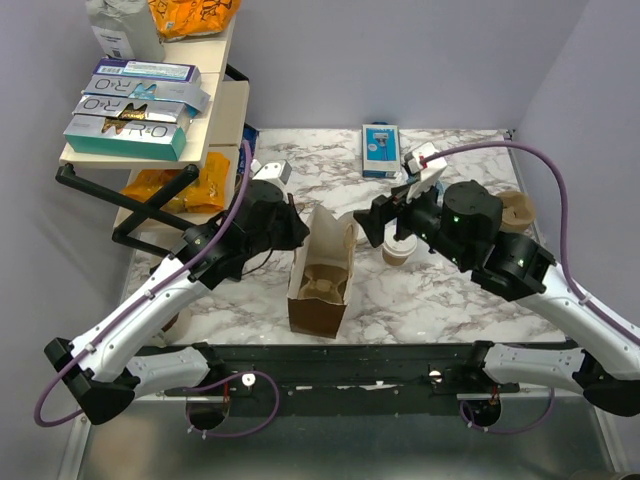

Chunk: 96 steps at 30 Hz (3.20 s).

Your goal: Pack the takeout coffee

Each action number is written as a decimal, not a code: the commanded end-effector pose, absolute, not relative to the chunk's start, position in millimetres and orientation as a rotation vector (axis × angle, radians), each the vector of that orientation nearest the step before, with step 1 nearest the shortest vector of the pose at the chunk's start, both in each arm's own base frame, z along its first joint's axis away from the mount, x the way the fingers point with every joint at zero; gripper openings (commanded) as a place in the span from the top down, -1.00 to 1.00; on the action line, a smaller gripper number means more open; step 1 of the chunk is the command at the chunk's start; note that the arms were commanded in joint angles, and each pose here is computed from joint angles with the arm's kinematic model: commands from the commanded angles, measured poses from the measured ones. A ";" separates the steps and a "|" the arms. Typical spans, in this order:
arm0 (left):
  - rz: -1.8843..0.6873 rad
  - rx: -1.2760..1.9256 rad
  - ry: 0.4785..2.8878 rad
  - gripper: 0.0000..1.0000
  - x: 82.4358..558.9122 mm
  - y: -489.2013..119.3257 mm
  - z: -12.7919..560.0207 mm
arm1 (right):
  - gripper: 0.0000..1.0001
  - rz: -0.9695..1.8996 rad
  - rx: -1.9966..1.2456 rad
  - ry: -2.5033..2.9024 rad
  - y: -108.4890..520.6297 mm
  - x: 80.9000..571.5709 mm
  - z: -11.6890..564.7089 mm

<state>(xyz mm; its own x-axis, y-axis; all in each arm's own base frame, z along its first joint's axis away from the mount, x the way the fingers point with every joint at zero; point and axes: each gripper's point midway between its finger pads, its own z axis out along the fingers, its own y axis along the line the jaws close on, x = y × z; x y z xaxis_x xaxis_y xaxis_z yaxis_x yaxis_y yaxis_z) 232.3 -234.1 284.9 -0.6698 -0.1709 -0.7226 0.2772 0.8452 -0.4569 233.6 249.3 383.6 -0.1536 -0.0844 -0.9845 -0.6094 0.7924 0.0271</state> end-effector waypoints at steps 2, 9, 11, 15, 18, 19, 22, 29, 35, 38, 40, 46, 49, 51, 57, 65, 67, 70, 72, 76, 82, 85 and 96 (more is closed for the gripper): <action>-0.583 -0.101 2.170 1.00 243.2 -211.1 299.5 | -1.00 0.599 -0.451 1.851 265.4 228.8 365.3; -0.573 -0.213 2.152 1.00 252.3 -209.1 302.7 | -1.00 0.715 -0.532 2.012 301.2 217.6 320.8; -0.571 -0.222 2.147 1.00 253.9 -209.4 304.5 | -1.00 0.745 -0.575 2.052 313.1 214.7 305.1; -0.576 -0.234 2.149 1.00 255.4 -211.2 304.3 | -1.00 0.708 -0.548 2.105 319.0 222.7 291.0; -0.604 -0.227 2.140 1.00 255.4 -214.7 305.5 | -0.99 0.630 -0.547 2.145 319.1 232.1 275.3; -0.610 -0.227 2.136 1.00 255.4 -215.0 306.3 | -0.98 0.560 -0.511 2.156 312.4 240.0 271.0; -0.607 -0.234 2.123 1.00 255.8 -212.8 309.7 | -0.69 0.425 -0.459 2.198 300.2 251.4 263.1; -0.598 -0.227 2.023 1.00 261.2 -202.3 332.2 | 0.41 0.373 -0.430 2.186 291.6 256.1 262.7; -0.668 -0.169 1.935 1.00 254.2 -200.3 346.9 | 0.99 0.418 -0.454 1.938 298.2 274.3 267.4; -0.664 -0.135 1.902 1.00 252.3 -196.7 345.6 | 0.99 0.524 -0.453 1.712 306.1 276.5 307.0; -0.664 -0.099 1.889 1.00 251.2 -197.1 336.3 | 0.99 0.538 -0.421 1.591 304.5 280.1 321.7; -0.654 -0.039 1.882 0.94 253.2 -202.1 323.4 | 0.99 0.415 -0.360 1.433 289.0 287.7 335.9; -0.667 -0.014 1.894 0.94 251.3 -205.9 313.9 | 0.99 0.416 -0.389 1.361 291.4 281.4 320.5; -0.701 0.009 1.898 0.94 246.8 -210.2 307.9 | 0.99 0.448 -0.390 1.338 294.8 275.1 313.2; -0.738 0.060 1.939 0.94 230.6 -210.2 280.1 | 0.99 0.367 -0.435 1.288 290.7 248.5 294.6; -0.887 0.125 1.870 0.94 207.1 -215.3 281.7 | 0.99 0.397 -0.459 1.252 283.2 227.4 292.7; -0.900 0.133 1.851 0.93 204.7 -214.6 284.5 | 0.99 0.395 -0.474 1.251 283.8 225.8 294.1; -0.889 0.119 1.859 0.49 206.6 -213.8 284.6 | 0.99 0.388 -0.525 1.259 289.8 224.3 292.7; -0.882 0.114 1.856 0.16 207.4 -212.9 293.9 | 0.99 0.359 -0.559 1.283 294.4 227.0 297.6; -0.886 0.159 1.839 -0.67 206.1 -215.4 313.8 | 0.99 0.355 -0.610 1.324 302.8 227.0 314.0; -0.946 0.316 1.777 -0.98 187.2 -221.6 355.0 | 0.99 0.438 -0.759 1.342 319.5 211.3 330.6; -0.971 0.370 1.745 -0.98 176.0 -219.8 370.9 | 0.99 0.397 -0.803 1.411 318.6 216.9 332.9; -0.891 0.261 1.772 -0.98 173.4 -191.0 388.0 | 0.99 0.467 -1.121 1.922 316.5 186.5 305.5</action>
<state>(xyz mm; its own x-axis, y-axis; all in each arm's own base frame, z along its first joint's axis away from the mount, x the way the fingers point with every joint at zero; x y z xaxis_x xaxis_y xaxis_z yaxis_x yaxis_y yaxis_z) 171.3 -202.5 388.7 -0.3915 -0.2381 -0.8889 0.6129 0.6531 -0.4448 224.1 327.1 359.1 -0.0518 -0.3100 -0.9493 -0.7460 0.6440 -0.1696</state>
